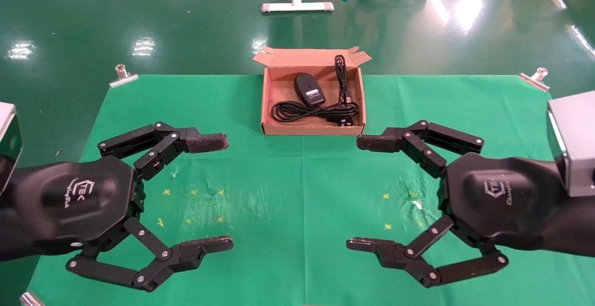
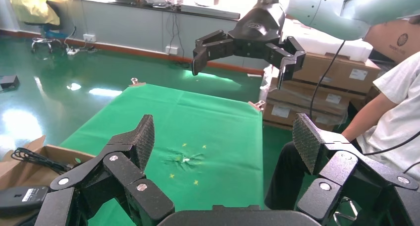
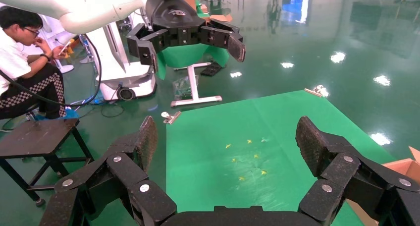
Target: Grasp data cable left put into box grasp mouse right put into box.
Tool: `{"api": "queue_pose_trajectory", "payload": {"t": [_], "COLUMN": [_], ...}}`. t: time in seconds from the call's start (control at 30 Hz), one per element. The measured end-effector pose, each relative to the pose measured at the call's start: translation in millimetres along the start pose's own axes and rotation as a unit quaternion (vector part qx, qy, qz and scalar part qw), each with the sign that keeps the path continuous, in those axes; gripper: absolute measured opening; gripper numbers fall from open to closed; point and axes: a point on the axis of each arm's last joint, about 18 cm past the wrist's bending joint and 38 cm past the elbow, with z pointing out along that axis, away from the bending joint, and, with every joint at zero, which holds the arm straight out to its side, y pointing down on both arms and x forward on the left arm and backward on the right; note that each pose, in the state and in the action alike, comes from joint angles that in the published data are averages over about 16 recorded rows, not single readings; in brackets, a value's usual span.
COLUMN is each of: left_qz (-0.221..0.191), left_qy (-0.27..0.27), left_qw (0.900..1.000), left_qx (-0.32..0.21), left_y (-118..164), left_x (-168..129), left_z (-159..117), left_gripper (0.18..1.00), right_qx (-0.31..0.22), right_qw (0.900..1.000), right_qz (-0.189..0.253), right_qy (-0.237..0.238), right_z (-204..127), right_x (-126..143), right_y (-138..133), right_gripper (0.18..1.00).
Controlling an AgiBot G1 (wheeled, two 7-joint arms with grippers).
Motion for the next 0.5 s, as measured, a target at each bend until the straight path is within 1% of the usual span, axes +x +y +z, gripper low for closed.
{"api": "queue_pose_trajectory", "payload": {"t": [0.5], "left_qz": [-0.004], "left_qy": [-0.005], "left_qw": [0.9999], "left_qx": [-0.01], "left_y": [3.9], "left_x": [-4.2], "left_z": [2.9], "left_gripper": [1.001], "right_qx": [0.0], "right_qw": [1.0], "right_qz": [0.0], "right_qy": [0.0], "right_z": [0.1], "right_x": [0.2], "right_y": [0.0], "right_gripper": [1.001]}}
